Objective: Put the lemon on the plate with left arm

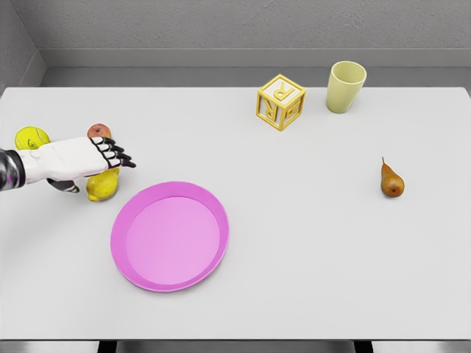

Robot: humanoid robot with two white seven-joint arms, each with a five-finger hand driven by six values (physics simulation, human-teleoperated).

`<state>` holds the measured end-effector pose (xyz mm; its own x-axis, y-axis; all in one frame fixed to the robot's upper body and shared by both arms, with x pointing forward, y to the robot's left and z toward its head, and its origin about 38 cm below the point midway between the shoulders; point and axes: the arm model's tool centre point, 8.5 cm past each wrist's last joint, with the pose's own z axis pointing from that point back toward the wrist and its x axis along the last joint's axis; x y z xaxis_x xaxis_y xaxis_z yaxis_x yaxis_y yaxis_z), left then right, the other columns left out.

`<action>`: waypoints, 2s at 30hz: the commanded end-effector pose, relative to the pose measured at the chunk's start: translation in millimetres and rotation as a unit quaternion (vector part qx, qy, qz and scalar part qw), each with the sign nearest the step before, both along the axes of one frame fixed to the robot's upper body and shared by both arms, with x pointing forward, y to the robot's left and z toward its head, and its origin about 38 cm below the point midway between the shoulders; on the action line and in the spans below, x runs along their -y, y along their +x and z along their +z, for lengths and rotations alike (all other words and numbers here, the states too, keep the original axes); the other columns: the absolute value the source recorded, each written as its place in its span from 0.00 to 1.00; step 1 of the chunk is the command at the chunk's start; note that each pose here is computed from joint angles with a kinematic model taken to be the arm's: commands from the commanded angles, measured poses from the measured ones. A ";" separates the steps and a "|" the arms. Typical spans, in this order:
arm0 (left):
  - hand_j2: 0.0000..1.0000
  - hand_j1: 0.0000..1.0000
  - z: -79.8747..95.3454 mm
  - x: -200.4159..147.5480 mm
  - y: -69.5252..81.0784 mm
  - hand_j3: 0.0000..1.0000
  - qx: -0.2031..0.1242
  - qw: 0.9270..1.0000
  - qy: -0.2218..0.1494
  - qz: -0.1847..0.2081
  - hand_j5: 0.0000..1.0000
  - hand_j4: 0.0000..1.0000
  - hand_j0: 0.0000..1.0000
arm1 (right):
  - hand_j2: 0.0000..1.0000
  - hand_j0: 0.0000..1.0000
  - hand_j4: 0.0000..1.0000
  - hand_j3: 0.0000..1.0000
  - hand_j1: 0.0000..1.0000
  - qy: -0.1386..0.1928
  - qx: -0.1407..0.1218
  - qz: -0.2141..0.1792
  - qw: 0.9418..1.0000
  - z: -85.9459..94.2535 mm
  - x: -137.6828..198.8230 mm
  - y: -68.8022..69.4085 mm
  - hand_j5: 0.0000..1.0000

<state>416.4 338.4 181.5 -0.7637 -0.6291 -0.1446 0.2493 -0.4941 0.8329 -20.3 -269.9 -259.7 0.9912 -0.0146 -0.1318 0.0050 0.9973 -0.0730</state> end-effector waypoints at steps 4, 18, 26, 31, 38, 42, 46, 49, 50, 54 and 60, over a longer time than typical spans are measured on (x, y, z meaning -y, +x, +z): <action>1.00 1.00 3.0 2.1 -0.7 1.00 0.004 1.000 -0.002 -0.003 1.00 1.00 1.00 | 1.00 1.00 1.00 1.00 1.00 0.000 0.000 0.001 1.000 0.0 0.1 -0.2 1.00; 1.00 1.00 3.6 7.6 -5.7 1.00 0.004 1.000 -0.002 -0.014 1.00 1.00 1.00 | 1.00 1.00 1.00 1.00 1.00 0.000 0.000 0.000 1.000 0.0 0.0 -0.2 1.00; 1.00 1.00 -0.3 5.2 -5.8 1.00 0.000 1.000 0.001 -0.010 1.00 1.00 1.00 | 1.00 1.00 1.00 1.00 1.00 0.000 0.001 0.000 1.000 0.0 0.0 0.3 1.00; 1.00 1.00 -0.6 5.9 -5.5 1.00 0.001 1.000 0.003 -0.011 1.00 1.00 1.00 | 1.00 1.00 1.00 1.00 1.00 0.000 0.000 0.000 1.000 0.0 0.0 -0.2 1.00; 1.00 1.00 -2.2 5.8 -5.3 1.00 0.003 1.000 0.012 -0.012 1.00 1.00 1.00 | 1.00 1.00 1.00 1.00 1.00 0.000 0.000 0.000 1.000 0.0 0.0 -0.2 1.00; 1.00 1.00 -1.7 6.4 -4.9 1.00 0.004 1.000 0.011 -0.012 1.00 1.00 1.00 | 1.00 1.00 1.00 1.00 1.00 0.000 0.000 0.000 1.000 0.0 0.0 -0.2 1.00; 1.00 1.00 -3.9 5.0 -4.4 1.00 0.003 1.000 0.017 -0.010 1.00 1.00 1.00 | 1.00 1.00 1.00 1.00 1.00 0.000 0.000 0.000 1.000 0.0 0.0 -0.2 1.00; 1.00 1.00 -5.4 6.3 -3.8 1.00 0.003 1.000 0.017 -0.010 1.00 1.00 1.00 | 1.00 1.00 1.00 1.00 1.00 0.000 0.000 0.001 1.000 0.0 0.1 -0.2 1.00; 1.00 1.00 -5.7 7.5 -3.7 1.00 0.003 1.000 0.015 -0.011 1.00 1.00 1.00 | 1.00 1.00 1.00 1.00 1.00 0.000 0.000 0.000 1.000 0.0 0.0 -0.2 1.00; 1.00 1.00 -14.1 12.0 -6.6 1.00 -0.008 1.000 0.020 -0.019 1.00 1.00 1.00 | 1.00 1.00 1.00 1.00 1.00 0.000 0.000 0.000 1.000 0.0 0.0 -0.2 1.00; 1.00 1.00 -14.8 10.7 -6.6 1.00 -0.008 0.999 0.029 -0.018 1.00 1.00 1.00 | 1.00 1.00 1.00 1.00 1.00 0.000 0.000 0.000 1.000 0.0 0.0 -0.2 1.00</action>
<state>410.3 326.9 167.6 -0.7893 -0.5910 -0.1665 0.2407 -0.5473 0.8016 -20.2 -269.9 -259.7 0.9912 -0.0146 -0.1316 0.0050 0.9973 -0.0730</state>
